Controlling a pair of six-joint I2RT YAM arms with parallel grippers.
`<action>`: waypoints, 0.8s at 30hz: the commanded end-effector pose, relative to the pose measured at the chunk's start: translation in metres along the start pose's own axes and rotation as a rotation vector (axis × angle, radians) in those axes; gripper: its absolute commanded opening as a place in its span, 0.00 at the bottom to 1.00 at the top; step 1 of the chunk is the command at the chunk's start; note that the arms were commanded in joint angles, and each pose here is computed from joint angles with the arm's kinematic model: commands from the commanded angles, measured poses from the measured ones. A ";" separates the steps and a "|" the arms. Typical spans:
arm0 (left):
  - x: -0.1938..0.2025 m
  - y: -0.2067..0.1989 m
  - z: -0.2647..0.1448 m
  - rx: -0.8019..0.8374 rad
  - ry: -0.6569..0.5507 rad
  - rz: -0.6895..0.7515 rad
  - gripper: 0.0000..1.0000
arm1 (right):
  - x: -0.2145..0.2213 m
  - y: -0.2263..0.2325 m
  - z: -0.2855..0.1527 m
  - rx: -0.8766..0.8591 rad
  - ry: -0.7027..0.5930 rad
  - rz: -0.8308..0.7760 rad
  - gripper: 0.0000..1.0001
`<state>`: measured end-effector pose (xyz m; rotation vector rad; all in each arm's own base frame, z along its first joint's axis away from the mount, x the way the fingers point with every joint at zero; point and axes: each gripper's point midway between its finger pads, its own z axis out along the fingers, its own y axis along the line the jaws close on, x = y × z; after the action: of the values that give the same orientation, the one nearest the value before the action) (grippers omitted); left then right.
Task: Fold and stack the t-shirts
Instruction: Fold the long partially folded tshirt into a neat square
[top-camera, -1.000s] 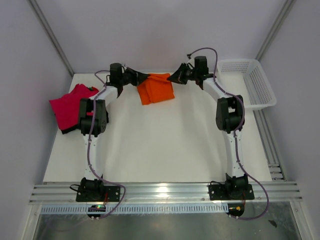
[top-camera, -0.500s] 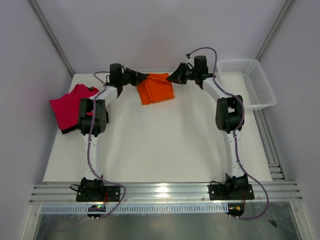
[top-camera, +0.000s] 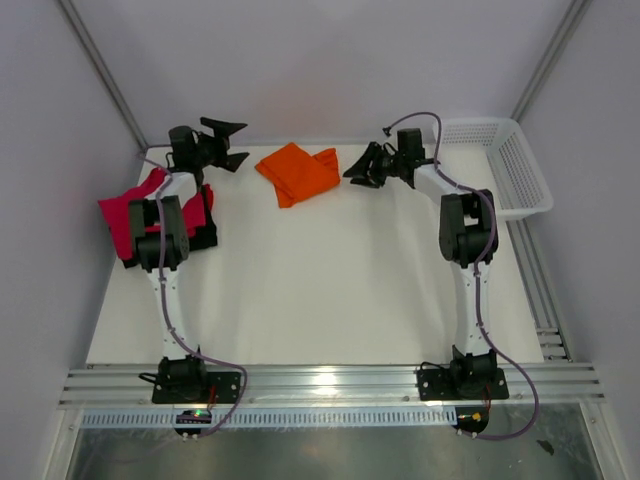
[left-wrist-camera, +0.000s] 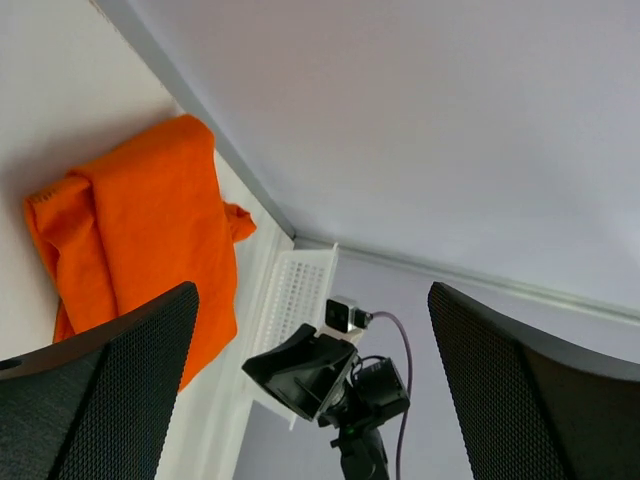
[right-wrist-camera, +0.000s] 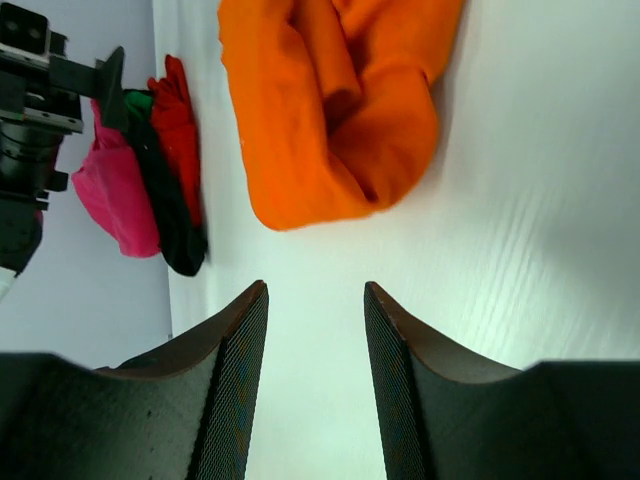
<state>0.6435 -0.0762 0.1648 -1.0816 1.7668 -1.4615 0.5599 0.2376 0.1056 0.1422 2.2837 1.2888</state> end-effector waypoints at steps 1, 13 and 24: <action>0.050 -0.039 -0.012 0.065 0.138 0.138 0.99 | 0.005 0.052 -0.019 -0.080 -0.030 -0.123 0.48; 0.147 0.005 -0.054 -0.079 0.310 0.230 0.99 | 0.074 0.101 -0.032 -0.069 0.050 -0.296 0.48; 0.267 0.082 -0.108 -0.399 0.455 0.439 0.99 | 0.050 0.066 -0.022 0.242 -0.029 -0.261 0.48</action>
<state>0.4302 -0.2716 0.1276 -0.5357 2.4357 -1.3520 0.4738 0.2928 0.1561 -0.1239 2.3109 1.0601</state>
